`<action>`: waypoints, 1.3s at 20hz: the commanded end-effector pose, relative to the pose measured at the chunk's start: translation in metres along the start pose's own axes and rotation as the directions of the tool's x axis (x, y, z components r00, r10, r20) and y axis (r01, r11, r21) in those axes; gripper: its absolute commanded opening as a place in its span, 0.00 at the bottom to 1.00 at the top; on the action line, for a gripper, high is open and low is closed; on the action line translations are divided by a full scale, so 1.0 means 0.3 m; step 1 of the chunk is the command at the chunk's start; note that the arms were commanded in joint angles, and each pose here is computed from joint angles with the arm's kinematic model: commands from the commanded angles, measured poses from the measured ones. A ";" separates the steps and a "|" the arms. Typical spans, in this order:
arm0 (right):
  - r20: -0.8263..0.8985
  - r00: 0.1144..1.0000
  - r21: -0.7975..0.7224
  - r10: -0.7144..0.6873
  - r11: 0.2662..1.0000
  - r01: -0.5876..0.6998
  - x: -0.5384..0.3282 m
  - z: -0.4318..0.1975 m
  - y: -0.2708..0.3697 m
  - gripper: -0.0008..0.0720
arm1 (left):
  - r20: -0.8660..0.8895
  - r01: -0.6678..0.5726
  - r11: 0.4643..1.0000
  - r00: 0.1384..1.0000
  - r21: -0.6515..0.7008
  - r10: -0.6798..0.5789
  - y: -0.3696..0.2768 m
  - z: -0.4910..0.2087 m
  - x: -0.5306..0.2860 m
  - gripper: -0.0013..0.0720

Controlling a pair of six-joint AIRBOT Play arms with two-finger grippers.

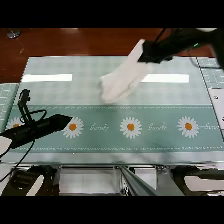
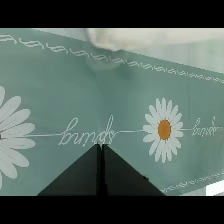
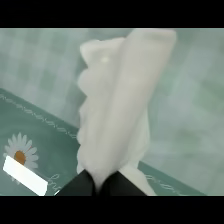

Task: Fold the shirts.

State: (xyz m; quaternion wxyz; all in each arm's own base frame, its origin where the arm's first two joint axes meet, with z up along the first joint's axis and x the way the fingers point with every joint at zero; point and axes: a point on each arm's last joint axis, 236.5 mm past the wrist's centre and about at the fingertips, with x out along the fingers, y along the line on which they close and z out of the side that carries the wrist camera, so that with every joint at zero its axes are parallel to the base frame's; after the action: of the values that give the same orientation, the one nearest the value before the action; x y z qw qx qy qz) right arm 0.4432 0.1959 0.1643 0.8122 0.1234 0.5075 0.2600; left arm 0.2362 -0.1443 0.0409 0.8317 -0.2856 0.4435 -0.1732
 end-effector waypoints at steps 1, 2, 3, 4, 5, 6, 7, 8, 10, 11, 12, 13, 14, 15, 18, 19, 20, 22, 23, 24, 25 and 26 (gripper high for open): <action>0.044 0.986 0.059 -0.158 0.986 0.155 -0.261 0.044 -0.114 0.05 | 0.000 0.000 1.000 1.000 0.000 0.000 0.000 0.000 0.000 0.05; 0.050 0.982 0.110 -0.182 0.978 0.176 -0.322 0.033 -0.162 0.05 | 0.000 0.000 1.000 1.000 0.000 0.000 0.000 0.000 0.000 0.05; 0.042 0.977 0.163 -0.208 0.966 0.199 -0.382 0.010 -0.214 0.05 | 0.000 0.000 1.000 1.000 0.000 0.000 0.000 0.000 0.000 0.05; 0.035 0.971 0.208 -0.235 0.952 0.223 -0.438 -0.014 -0.262 0.05 | 0.000 0.000 1.000 1.000 0.000 0.000 0.000 0.000 0.000 0.05; 0.030 0.963 0.268 -0.269 0.930 0.252 -0.503 -0.042 -0.318 0.05 | 0.000 0.000 1.000 1.000 0.000 0.000 0.001 0.000 0.000 0.05; 0.026 0.948 0.325 -0.317 0.900 0.292 -0.570 -0.072 -0.378 0.05 | 0.000 0.000 1.000 1.000 0.000 0.000 0.001 0.000 0.000 0.05; 0.009 0.925 0.393 -0.379 0.852 0.345 -0.645 -0.117 -0.448 0.05 | 0.000 0.000 1.000 1.000 0.000 0.000 0.001 0.000 0.000 0.05; -0.024 0.901 0.453 -0.433 0.799 0.396 -0.715 -0.173 -0.510 0.05 | 0.000 -0.001 1.000 1.000 0.000 0.001 0.001 0.000 0.000 0.05; -0.024 0.864 0.562 -0.503 0.708 0.427 -0.836 -0.255 -0.591 0.05 | 0.005 0.000 1.000 1.000 0.001 0.000 0.000 0.004 0.000 0.05; -0.032 0.854 0.604 -0.520 0.670 0.431 -0.875 -0.304 -0.617 0.05 | 0.009 0.000 1.000 1.000 0.001 0.000 0.000 0.007 0.000 0.05; -0.048 0.847 0.639 -0.530 0.635 0.433 -0.898 -0.357 -0.638 0.05 | 0.015 0.000 1.000 1.000 0.001 0.000 0.000 0.012 0.000 0.05; -0.077 0.838 0.674 -0.540 0.591 0.443 -0.913 -0.423 -0.661 0.05 | 0.016 0.000 1.000 1.000 0.001 0.000 0.000 0.012 0.000 0.05; -0.123 0.825 0.712 -0.552 0.530 0.461 -0.924 -0.510 -0.687 0.05 | 0.015 0.000 1.000 1.000 0.001 0.000 0.000 0.012 0.000 0.05; -0.173 0.808 0.742 -0.564 0.464 0.483 -0.933 -0.599 -0.711 0.05 | 0.015 0.000 1.000 1.000 0.001 0.000 0.000 0.012 0.000 0.05; -0.404 0.695 0.773 -0.595 0.184 0.607 -0.969 -0.953 -0.764 0.06 | 0.016 0.000 1.000 1.000 0.002 0.000 0.000 0.012 0.000 0.05; -0.481 0.659 0.760 -0.578 0.100 0.642 -0.963 -1.072 -0.760 0.05 | 0.016 0.000 1.000 1.000 0.001 0.000 0.000 0.012 0.000 0.05; -0.534 0.635 0.745 -0.558 0.046 0.666 -0.941 -1.169 -0.757 0.06 | 0.019 0.001 1.000 1.000 0.001 -0.001 0.000 0.015 0.000 0.05; -0.616 0.593 0.712 -0.519 -0.044 0.701 -0.878 -1.346 -0.756 0.29 | 0.038 0.002 1.000 0.999 0.001 -0.002 -0.002 0.030 0.000 0.05; -0.636 0.588 0.705 -0.499 -0.067 0.706 -0.844 -1.403 -0.757 0.65 | 0.043 0.003 1.000 0.999 0.001 -0.003 -0.002 0.034 -0.001 0.05; -0.642 0.592 0.708 -0.488 -0.079 0.702 -0.819 -1.431 -0.766 0.89 | 0.051 0.003 1.000 0.999 0.001 -0.003 -0.002 0.040 -0.001 0.05; -0.619 0.600 0.720 -0.507 -0.061 0.691 -0.809 -1.409 -0.793 0.87 | 0.073 -0.001 1.000 0.997 0.005 0.000 0.001 0.057 -0.002 0.05; -0.571 0.621 0.741 -0.538 -0.012 0.671 -0.808 -1.348 -0.824 0.87 | 0.118 -0.019 1.000 0.993 0.017 0.017 0.015 0.094 -0.007 0.05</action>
State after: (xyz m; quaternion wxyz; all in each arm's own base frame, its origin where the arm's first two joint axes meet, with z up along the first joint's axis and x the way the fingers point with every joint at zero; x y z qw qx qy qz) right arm 0.0763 -0.1626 0.0704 0.5764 0.3153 0.6119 -0.4404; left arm 0.2461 -0.1400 0.0464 0.8431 -0.2887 0.4221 -0.1665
